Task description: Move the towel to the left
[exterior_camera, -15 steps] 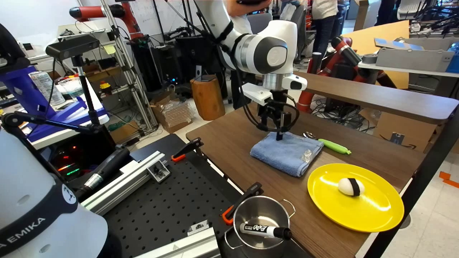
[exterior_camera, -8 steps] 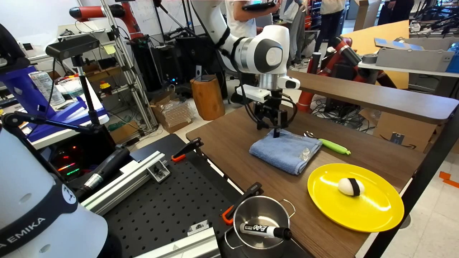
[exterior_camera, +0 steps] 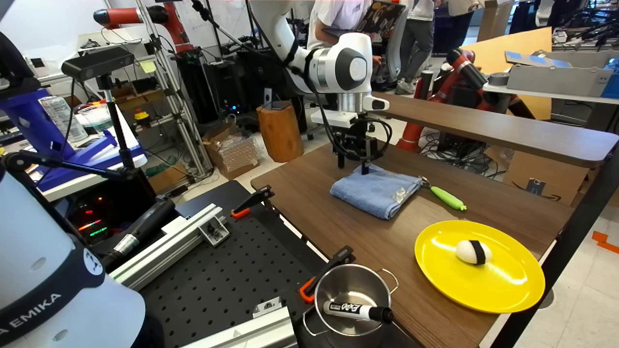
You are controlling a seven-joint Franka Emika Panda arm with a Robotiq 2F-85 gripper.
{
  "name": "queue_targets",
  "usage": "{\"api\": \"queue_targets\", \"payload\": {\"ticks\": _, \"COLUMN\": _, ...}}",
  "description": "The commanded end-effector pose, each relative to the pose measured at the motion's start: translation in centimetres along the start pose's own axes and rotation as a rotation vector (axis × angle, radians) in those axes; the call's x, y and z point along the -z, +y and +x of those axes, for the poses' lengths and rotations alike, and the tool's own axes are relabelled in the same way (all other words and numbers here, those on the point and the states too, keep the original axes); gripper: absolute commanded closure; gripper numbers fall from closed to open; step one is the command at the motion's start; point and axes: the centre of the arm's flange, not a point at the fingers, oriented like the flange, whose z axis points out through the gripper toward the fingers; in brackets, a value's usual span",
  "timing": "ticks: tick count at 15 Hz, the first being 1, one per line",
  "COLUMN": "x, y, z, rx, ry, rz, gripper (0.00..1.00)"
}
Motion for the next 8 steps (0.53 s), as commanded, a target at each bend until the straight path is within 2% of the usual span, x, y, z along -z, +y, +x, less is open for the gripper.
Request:
{"api": "queue_targets", "payload": {"ticks": 1, "x": 0.0, "y": -2.6, "z": 2.0, "rx": 0.086, "ry": -0.012, "rz": -0.055, "gripper": 0.0}}
{"api": "queue_targets", "payload": {"ticks": 8, "x": 1.3, "y": -7.3, "z": 3.1, "rx": 0.219, "ry": 0.025, "rz": -0.112, "gripper": 0.0}}
